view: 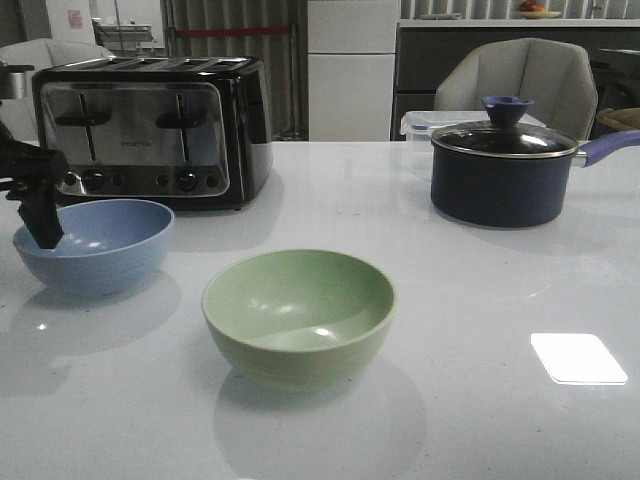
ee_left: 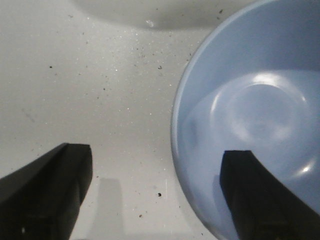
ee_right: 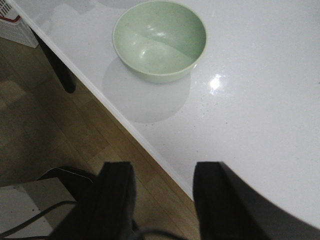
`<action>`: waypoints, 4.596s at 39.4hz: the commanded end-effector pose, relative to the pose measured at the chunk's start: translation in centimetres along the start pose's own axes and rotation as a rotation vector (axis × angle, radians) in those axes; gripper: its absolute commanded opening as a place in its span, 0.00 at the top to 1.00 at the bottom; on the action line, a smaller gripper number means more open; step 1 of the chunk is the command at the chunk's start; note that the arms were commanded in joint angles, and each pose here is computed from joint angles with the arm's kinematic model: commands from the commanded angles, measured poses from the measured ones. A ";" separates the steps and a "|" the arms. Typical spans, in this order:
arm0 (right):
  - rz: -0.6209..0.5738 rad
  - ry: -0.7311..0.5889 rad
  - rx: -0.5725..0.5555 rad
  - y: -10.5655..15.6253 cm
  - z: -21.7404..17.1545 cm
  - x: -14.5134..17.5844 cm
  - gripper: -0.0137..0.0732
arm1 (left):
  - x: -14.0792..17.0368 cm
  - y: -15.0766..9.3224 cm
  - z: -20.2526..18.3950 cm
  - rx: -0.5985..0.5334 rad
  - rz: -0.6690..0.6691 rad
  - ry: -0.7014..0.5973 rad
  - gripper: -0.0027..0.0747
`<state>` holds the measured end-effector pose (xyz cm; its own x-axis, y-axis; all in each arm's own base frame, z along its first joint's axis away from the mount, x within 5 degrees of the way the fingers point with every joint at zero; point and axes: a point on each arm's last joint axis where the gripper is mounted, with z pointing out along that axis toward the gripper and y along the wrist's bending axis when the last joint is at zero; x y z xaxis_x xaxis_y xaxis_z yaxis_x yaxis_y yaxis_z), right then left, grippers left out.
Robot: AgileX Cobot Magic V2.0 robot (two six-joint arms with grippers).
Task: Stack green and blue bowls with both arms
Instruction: 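Lower the left gripper onto the rim of the light blue bowl, then lift the blue bowl with the left gripper and carry it over the green bowl, then lower the blue bowl into the green bowl, open the left gripper, withdraw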
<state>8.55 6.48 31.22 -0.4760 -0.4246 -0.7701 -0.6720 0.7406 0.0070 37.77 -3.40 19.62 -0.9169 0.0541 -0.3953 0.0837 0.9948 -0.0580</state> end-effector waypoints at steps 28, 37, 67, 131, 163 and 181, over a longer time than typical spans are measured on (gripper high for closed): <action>-0.013 -0.077 0.017 -0.1 -0.6 -1.1 0.38 | -1.9 -0.7 -1.0 0.052 -0.070 -0.153 0.64; -0.013 -0.076 0.017 -0.1 -0.6 -1.1 0.38 | -1.9 -0.7 -0.8 0.052 -0.070 -0.148 0.71; -0.013 -0.078 0.018 -0.1 -0.6 -1.1 0.38 | -1.7 -7.0 -12.8 0.159 0.171 -0.290 0.84; -0.013 -0.077 0.017 -0.1 -0.6 -1.1 0.38 | 1.3 -19.5 -4.4 0.339 0.385 0.017 0.83; -0.013 -0.077 0.017 -0.1 -0.6 -1.1 0.38 | 0.7 -18.5 -14.3 0.391 0.490 -0.199 0.33; 0.014 -0.077 0.021 -0.2 -0.6 -1.1 0.38 | 8.4 -16.7 -23.5 0.465 0.621 -0.369 0.33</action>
<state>8.55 6.48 31.21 -0.4769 -0.4255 -0.7691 -0.6720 0.7405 0.0070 21.55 -18.59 36.68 -0.5390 0.5111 -0.6695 0.7404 0.6665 -0.0872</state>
